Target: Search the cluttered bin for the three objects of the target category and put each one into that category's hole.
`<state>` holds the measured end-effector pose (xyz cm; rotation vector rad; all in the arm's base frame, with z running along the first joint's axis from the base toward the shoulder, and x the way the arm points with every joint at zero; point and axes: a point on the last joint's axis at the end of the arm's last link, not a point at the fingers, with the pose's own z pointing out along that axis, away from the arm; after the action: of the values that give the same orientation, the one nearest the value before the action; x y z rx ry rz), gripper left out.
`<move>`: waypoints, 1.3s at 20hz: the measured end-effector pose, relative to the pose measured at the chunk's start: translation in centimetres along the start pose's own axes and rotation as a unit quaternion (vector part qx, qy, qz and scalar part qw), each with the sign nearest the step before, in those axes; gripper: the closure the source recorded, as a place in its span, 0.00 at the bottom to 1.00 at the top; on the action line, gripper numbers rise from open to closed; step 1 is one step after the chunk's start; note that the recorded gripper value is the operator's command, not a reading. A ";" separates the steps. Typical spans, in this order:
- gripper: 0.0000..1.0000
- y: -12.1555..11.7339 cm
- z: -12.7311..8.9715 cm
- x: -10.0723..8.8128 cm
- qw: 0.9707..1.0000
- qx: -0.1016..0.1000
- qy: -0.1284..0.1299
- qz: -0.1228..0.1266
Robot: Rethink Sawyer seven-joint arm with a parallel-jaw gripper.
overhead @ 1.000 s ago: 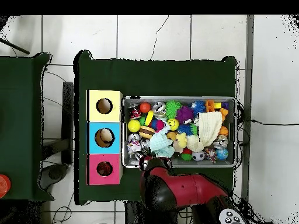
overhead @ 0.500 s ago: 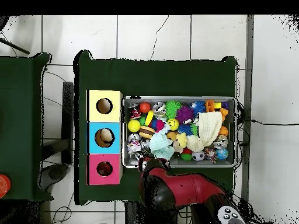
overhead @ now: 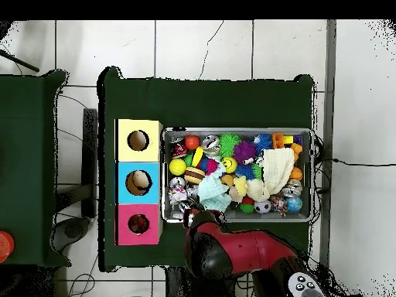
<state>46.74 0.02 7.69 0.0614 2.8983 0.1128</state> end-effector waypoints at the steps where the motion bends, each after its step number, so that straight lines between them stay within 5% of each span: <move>1: 1.00 0.0 0.0 0.0 1.000 0.000 0.000 0.000; 14: 1.00 -0.2 1.4 1.4 1.000 -0.012 0.022 0.012; 26: 1.00 -2.5 5.6 2.4 0.998 -0.032 0.041 0.029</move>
<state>45.72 -1.92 1.50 0.1314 2.9728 0.2224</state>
